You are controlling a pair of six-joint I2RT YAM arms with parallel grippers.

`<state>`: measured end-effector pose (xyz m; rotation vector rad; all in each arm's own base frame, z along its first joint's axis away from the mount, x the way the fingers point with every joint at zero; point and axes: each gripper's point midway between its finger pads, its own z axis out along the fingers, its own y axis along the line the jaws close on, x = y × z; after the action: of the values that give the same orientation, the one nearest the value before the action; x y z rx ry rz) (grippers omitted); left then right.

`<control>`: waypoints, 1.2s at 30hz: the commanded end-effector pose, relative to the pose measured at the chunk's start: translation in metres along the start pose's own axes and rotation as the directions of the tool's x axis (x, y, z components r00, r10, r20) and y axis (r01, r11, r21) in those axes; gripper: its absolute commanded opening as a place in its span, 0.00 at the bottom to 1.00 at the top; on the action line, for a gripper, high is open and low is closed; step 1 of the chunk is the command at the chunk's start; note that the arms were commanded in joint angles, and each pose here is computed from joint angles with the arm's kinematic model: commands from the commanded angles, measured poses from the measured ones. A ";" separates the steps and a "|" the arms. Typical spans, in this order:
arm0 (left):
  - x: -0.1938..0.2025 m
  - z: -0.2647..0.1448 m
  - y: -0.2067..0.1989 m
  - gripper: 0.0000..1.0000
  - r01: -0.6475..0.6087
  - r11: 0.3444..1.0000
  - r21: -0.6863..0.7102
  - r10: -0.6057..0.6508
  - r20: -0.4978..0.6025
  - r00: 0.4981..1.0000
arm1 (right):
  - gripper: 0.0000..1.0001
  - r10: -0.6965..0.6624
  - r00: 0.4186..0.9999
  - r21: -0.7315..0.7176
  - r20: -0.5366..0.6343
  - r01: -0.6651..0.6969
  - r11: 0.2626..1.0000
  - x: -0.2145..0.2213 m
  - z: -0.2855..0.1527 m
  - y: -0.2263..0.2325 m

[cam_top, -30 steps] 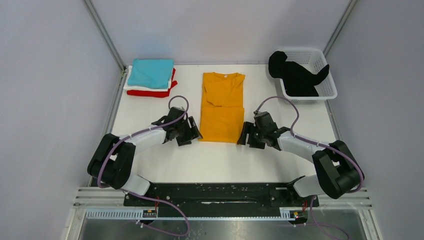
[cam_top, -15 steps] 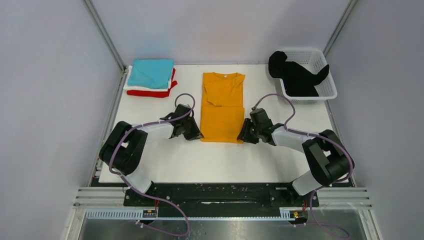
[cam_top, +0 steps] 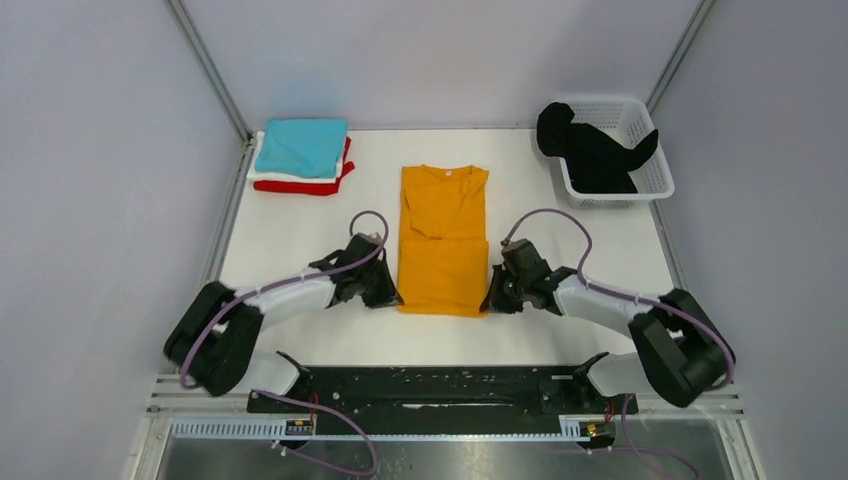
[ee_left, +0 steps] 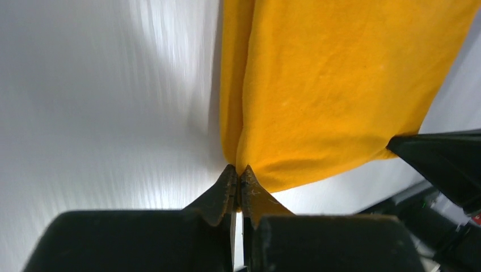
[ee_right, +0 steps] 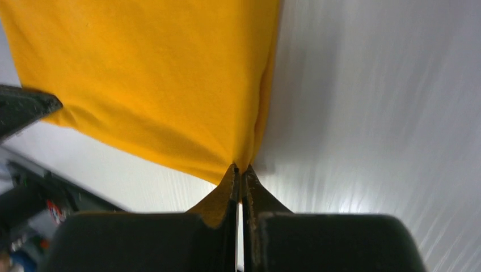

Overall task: Fold and stack the t-shirts
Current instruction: Grab one side of the 2/3 rectangular tshirt with both arms, then fold the long partially folded tshirt into a neat square

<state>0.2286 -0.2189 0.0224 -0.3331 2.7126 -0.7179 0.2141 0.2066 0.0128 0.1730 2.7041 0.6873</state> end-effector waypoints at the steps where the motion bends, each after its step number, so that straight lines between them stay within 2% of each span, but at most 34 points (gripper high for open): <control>1: 0.038 -0.036 0.012 0.00 -0.050 0.999 -0.020 0.049 -0.015 0.999 | 0.00 -0.056 0.981 -0.030 -0.185 0.052 0.998 0.066 -0.037 -0.001; 5: 0.069 -0.075 0.007 0.00 -0.117 0.992 0.038 0.118 -0.020 0.993 | 0.00 -0.115 0.951 -0.118 -0.287 0.084 0.989 0.108 -0.075 0.014; 9: 0.083 -0.111 -0.012 0.00 -0.153 0.972 0.179 0.159 -0.020 0.987 | 0.00 -0.163 0.927 -0.271 -0.339 0.069 0.960 0.128 -0.121 0.037; 12: 0.086 -0.141 -0.037 0.00 -0.166 0.933 0.320 0.174 0.006 0.985 | 0.00 -0.182 0.932 -0.377 -0.315 0.053 0.925 0.129 -0.148 0.055; 16: 0.074 -0.175 -0.061 0.00 -0.214 0.883 0.417 0.188 0.104 0.977 | 0.00 -0.216 0.940 -0.455 -0.265 0.076 0.887 0.123 -0.167 0.070; 23: 0.038 -0.185 -0.085 0.00 -0.269 0.888 0.373 0.192 0.231 0.954 | 0.00 -0.264 0.944 -0.516 -0.197 0.129 0.847 0.098 -0.180 0.093; 30: -0.024 -0.182 -0.105 0.00 -0.244 0.934 0.262 0.112 0.433 0.895 | 0.00 -0.184 0.979 -0.511 -0.086 0.115 0.852 0.040 -0.176 0.096; 36: -0.065 -0.176 -0.113 0.00 -0.219 0.956 0.196 0.091 0.511 0.855 | 0.00 -0.159 0.987 -0.483 -0.007 0.136 0.865 0.000 -0.165 0.098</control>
<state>0.1957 -0.2230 0.1998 -0.1181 2.2941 -0.8359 0.1340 0.2163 0.1757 -0.1054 2.5622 1.2955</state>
